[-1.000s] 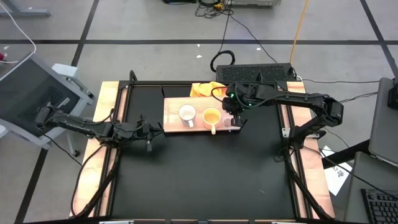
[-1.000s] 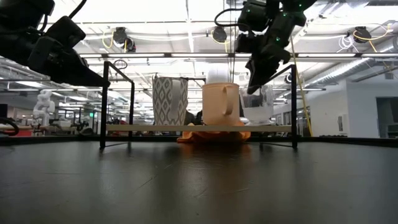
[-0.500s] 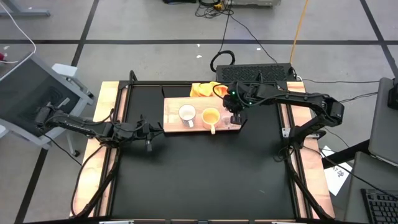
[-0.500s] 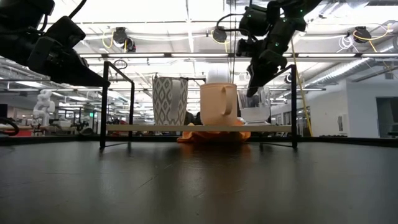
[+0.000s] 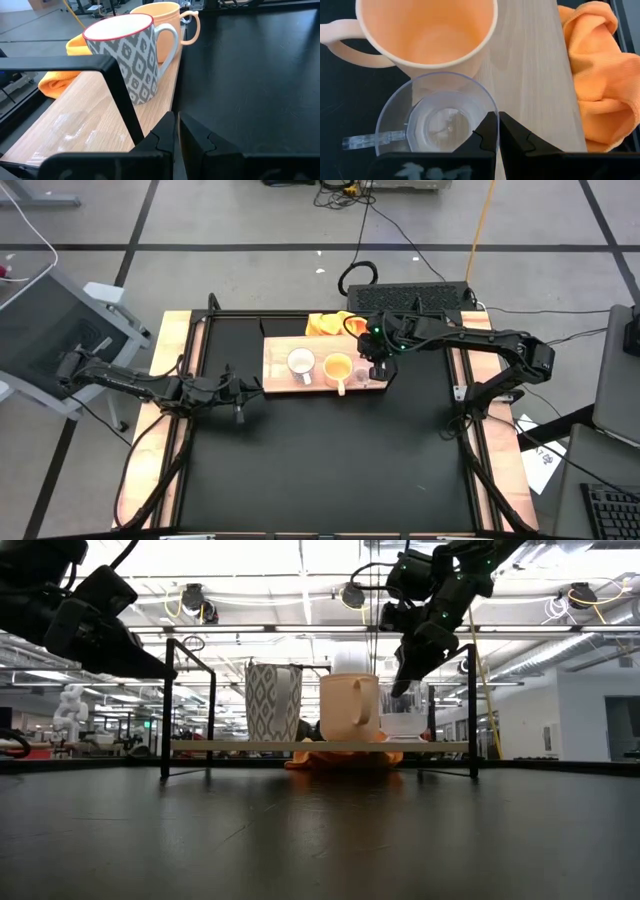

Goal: Stack small to large cups/mugs on shelf
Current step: Put the transparent cup on the shelf

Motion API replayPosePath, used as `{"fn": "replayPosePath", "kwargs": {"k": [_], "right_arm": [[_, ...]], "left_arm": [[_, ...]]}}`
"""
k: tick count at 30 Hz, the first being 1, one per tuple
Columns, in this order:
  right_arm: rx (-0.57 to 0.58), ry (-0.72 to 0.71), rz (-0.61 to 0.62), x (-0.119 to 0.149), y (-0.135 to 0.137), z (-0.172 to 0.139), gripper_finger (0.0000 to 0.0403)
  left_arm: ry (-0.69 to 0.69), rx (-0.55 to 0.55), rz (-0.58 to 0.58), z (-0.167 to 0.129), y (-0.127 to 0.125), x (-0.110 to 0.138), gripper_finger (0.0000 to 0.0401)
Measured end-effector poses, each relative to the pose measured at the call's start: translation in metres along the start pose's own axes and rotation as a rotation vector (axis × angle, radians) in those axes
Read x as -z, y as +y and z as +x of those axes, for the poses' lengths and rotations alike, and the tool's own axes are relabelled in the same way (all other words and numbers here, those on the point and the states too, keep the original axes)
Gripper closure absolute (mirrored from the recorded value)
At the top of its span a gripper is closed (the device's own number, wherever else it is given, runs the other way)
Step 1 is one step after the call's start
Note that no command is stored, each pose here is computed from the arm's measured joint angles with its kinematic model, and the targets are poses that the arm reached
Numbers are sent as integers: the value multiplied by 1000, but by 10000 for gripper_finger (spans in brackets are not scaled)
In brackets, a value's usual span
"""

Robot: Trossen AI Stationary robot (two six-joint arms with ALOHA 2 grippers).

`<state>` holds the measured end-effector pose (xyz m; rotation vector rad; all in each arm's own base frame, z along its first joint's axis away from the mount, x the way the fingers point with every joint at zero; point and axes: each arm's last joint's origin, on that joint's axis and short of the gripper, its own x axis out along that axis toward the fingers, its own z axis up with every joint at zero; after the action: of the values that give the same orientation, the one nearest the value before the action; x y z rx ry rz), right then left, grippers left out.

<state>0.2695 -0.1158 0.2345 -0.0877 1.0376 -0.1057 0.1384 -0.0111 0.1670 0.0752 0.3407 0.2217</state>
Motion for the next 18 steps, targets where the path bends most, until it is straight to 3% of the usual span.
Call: {"fn": "replayPosePath", "kwargs": {"k": [11,18], "right_arm": [[-2,7,-1,1,0,0,401],[-8,23,8,3,1,3,377]], "left_arm": [[-5,0,-3,0,0,-1,375],[-5,0,-4,0,0,-1,375]]}}
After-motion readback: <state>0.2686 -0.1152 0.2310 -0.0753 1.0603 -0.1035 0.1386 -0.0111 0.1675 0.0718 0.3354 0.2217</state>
